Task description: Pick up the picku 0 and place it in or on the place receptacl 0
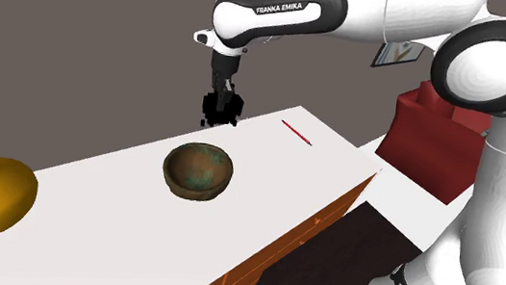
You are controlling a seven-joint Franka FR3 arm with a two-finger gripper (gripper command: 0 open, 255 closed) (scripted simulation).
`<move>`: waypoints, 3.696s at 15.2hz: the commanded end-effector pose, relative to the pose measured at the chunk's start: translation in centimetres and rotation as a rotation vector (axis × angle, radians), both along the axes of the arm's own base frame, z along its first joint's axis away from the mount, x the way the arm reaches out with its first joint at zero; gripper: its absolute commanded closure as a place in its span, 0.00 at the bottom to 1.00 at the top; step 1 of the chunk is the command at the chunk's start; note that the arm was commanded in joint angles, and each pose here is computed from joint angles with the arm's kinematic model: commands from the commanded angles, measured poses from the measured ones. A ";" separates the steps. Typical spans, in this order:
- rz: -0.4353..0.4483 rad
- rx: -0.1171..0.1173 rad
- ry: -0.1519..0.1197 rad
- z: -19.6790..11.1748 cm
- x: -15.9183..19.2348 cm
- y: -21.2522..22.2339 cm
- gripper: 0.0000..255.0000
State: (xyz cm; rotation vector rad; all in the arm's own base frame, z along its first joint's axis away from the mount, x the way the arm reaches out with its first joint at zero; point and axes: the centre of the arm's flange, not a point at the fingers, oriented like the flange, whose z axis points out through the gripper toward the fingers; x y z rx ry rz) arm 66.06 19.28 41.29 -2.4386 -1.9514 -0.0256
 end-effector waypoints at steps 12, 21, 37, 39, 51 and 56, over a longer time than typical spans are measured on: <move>0.000 0.000 0.000 6.5 0.0 0.0 1.00; 0.000 0.000 0.000 7.2 -8.3 8.5 1.00; 0.000 0.000 0.000 1.8 -13.5 13.7 1.00; 0.000 0.000 0.000 0.7 -13.5 13.7 1.00; 0.000 0.000 0.000 -0.5 -13.5 13.7 0.00; 0.000 0.000 0.000 0.8 -13.5 13.6 0.00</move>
